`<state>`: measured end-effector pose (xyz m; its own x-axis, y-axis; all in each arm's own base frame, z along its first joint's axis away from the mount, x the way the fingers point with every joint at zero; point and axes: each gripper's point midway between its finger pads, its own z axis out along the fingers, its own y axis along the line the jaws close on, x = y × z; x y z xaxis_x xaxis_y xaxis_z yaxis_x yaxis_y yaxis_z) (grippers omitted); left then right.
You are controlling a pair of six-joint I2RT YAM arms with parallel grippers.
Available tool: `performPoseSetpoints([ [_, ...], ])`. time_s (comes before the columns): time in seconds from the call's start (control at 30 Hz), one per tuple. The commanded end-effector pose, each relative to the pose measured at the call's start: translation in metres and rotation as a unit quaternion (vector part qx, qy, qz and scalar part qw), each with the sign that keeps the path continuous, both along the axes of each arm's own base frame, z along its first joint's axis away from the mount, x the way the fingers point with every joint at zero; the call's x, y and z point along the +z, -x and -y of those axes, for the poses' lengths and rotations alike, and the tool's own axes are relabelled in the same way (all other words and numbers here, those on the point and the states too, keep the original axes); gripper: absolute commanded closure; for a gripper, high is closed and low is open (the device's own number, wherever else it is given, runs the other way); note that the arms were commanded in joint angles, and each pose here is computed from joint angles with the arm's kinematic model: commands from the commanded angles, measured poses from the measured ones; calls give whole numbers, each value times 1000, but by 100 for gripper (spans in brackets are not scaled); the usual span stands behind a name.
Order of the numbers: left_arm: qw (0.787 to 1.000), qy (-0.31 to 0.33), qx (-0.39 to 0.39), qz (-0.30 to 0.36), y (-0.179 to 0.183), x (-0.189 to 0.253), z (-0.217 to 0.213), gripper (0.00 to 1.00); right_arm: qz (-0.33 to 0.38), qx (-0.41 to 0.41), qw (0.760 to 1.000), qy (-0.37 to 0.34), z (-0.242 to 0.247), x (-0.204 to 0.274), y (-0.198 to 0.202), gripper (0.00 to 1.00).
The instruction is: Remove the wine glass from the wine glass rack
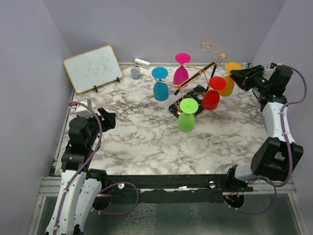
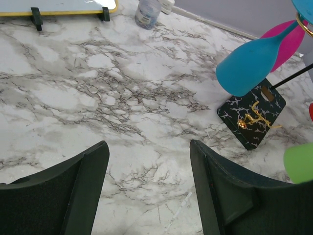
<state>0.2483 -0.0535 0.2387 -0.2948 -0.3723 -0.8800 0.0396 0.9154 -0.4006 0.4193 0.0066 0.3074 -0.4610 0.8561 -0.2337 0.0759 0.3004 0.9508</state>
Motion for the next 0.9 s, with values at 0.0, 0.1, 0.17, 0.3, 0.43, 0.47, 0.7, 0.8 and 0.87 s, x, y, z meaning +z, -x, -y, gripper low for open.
performPoseSetpoints([
  [0.0,1000,-2,10,-4,-1,-4,-4,31,21,-3,1000,-5,3,8,-6,70],
  [0.1,1000,-2,10,-3,0,-4,-4,31,23,-9,1000,-3,5,9,-7,73],
  [0.17,1000,-2,10,-4,-1,-4,-4,31,22,-13,1000,-3,6,9,-8,77],
  [0.3,1000,-2,10,-3,-1,-3,-4,31,17,-20,1000,-3,8,6,-10,84],
  [0.43,1000,-2,9,-4,-1,-4,-3,31,16,-25,1000,-4,8,5,-9,96],
  [0.47,1000,-2,9,-4,-1,-4,-3,31,16,-26,1000,-4,8,5,-8,98],
  [0.7,1000,-2,7,-4,-1,-4,-3,31,26,-30,999,-19,7,16,-5,99],
  [0.8,1000,-1,7,-4,-1,-4,-2,31,34,-16,999,-35,3,23,-6,99],
  [0.87,1000,-1,7,-4,-1,-4,-3,31,34,-8,999,-40,2,26,-8,99],
])
